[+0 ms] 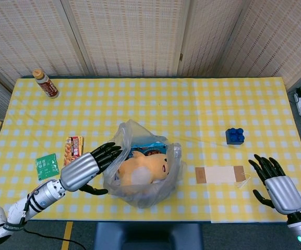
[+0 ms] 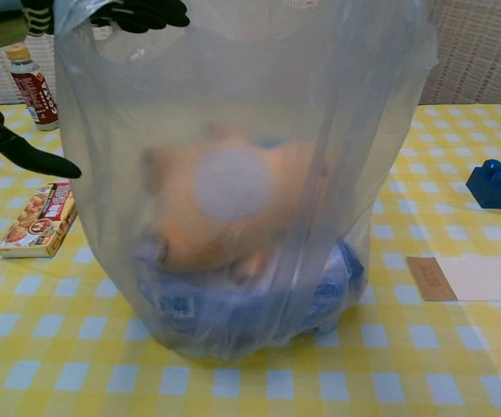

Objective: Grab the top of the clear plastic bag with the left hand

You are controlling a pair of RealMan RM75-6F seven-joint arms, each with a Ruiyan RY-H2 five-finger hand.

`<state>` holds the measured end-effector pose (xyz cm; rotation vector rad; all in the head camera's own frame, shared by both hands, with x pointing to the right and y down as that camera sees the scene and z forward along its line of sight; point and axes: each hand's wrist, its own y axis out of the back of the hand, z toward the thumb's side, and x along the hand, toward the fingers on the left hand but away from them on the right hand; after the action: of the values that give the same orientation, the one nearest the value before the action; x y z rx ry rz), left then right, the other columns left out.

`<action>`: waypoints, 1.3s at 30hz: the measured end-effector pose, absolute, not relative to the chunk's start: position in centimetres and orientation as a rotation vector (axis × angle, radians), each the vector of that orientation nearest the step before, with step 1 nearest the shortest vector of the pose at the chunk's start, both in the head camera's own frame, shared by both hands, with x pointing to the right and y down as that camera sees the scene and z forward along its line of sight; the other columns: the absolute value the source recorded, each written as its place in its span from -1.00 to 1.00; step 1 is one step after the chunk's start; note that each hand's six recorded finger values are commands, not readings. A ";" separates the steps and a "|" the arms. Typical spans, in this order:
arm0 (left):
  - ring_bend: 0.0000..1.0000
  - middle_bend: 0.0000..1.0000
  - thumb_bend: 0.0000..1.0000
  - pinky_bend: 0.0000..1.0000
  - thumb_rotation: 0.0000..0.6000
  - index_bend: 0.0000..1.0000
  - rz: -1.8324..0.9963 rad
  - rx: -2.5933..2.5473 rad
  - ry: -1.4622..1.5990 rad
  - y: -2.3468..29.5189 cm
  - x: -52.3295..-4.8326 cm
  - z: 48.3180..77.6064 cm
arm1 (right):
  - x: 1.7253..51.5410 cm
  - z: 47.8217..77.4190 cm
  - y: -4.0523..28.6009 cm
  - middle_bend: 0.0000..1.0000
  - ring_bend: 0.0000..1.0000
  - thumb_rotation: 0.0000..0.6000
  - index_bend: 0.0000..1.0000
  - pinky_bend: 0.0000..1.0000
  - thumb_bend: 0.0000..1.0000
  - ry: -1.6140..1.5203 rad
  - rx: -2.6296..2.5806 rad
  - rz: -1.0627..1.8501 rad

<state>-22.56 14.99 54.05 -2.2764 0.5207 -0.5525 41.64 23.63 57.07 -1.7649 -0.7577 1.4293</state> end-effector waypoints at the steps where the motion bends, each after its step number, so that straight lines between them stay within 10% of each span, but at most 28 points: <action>1: -1.00 -0.80 -0.96 -1.00 1.00 -0.96 -0.553 -2.278 0.515 15.0 -22.4 54.1 | 41.7 57.1 23.6 -1.00 -1.00 1.00 -1.00 -1.00 -0.27 -0.759 -1.765 1.429; 39: -0.89 -0.68 -0.96 -1.00 1.00 -0.95 -0.412 -2.734 0.426 14.6 -17.3 51.4 | 41.6 57.1 23.7 -1.00 -1.00 1.00 -1.00 -1.00 -0.27 -0.765 -1.779 1.410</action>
<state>-17.27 14.65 51.36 -2.7339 0.4263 -0.4120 41.57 23.71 57.07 -1.7788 -0.7654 1.4103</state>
